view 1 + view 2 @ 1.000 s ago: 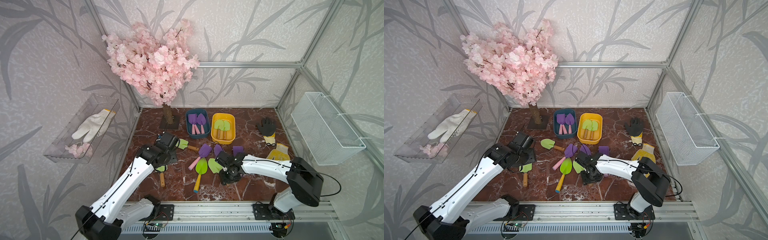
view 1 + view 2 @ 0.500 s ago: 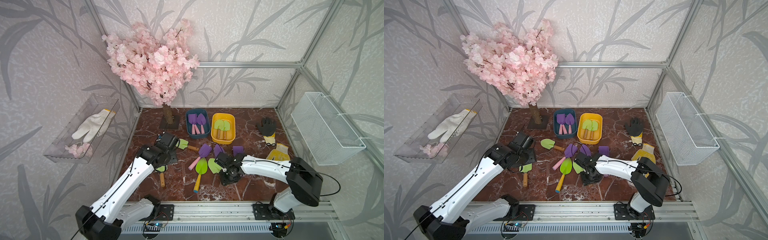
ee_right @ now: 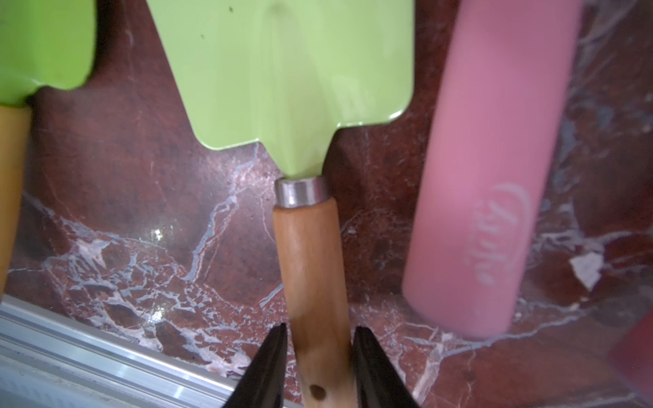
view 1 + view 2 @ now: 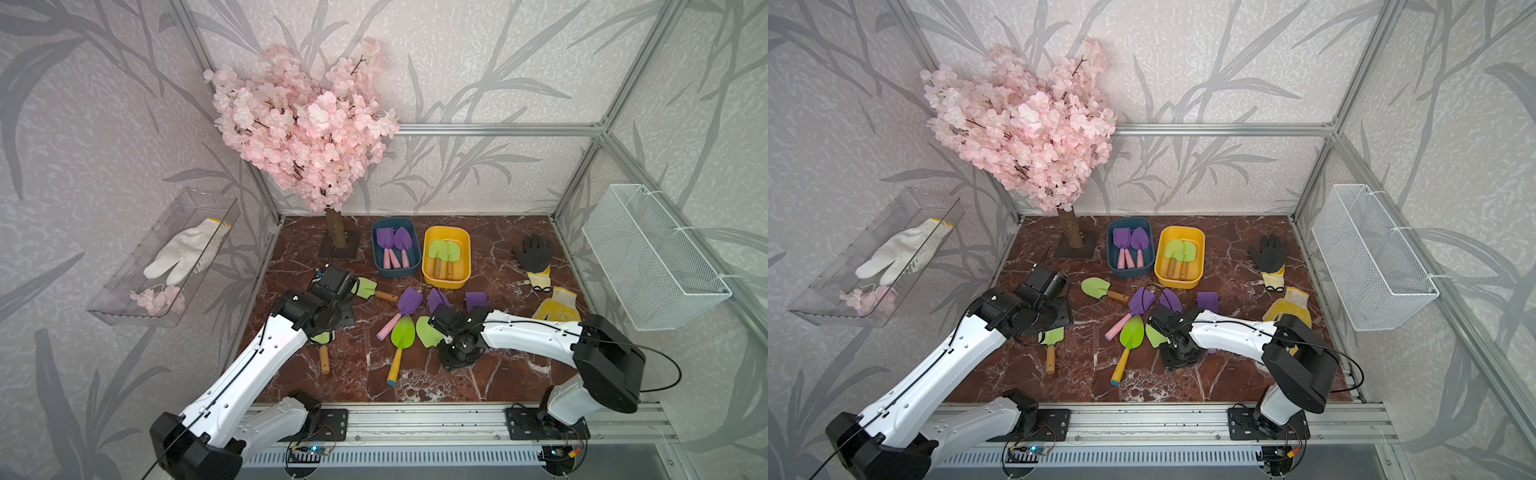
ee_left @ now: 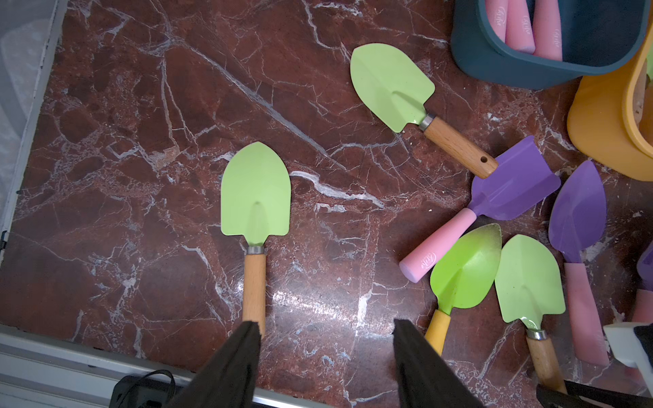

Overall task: Sort the small shovels by color and place them into the storage box
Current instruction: Pick up the shovel from the center of the board.

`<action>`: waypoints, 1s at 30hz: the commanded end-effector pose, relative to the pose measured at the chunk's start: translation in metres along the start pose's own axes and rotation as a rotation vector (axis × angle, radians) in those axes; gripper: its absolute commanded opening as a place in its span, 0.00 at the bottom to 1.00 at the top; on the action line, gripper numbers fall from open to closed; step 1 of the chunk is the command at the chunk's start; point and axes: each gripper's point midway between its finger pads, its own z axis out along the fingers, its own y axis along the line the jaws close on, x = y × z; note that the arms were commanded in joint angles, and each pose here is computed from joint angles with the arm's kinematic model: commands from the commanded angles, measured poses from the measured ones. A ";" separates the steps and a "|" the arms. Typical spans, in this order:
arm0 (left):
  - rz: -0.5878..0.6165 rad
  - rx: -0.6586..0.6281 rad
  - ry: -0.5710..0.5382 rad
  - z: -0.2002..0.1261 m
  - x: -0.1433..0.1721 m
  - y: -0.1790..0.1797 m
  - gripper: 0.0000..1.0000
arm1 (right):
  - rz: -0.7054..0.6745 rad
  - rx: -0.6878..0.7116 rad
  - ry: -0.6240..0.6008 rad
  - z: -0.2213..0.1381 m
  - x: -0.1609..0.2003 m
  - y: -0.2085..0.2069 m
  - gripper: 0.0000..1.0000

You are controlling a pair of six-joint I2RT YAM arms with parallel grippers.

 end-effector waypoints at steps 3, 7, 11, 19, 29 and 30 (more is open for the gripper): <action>0.007 -0.005 -0.001 0.001 0.002 0.003 0.63 | -0.017 0.023 -0.013 -0.005 -0.003 0.000 0.32; 0.006 -0.007 -0.003 0.000 0.003 0.005 0.63 | -0.014 0.024 -0.007 -0.003 -0.002 0.000 0.31; 0.006 -0.009 -0.001 0.001 0.004 0.006 0.64 | -0.016 0.027 0.001 -0.001 -0.001 -0.001 0.37; 0.007 -0.009 0.000 0.003 0.004 0.005 0.63 | -0.020 0.031 0.020 0.003 0.001 0.000 0.41; 0.011 -0.010 0.001 0.003 0.005 0.006 0.63 | -0.021 0.035 0.030 0.007 0.002 0.000 0.36; 0.011 -0.011 0.001 0.003 0.005 0.006 0.63 | -0.021 0.034 0.031 0.008 0.002 0.000 0.36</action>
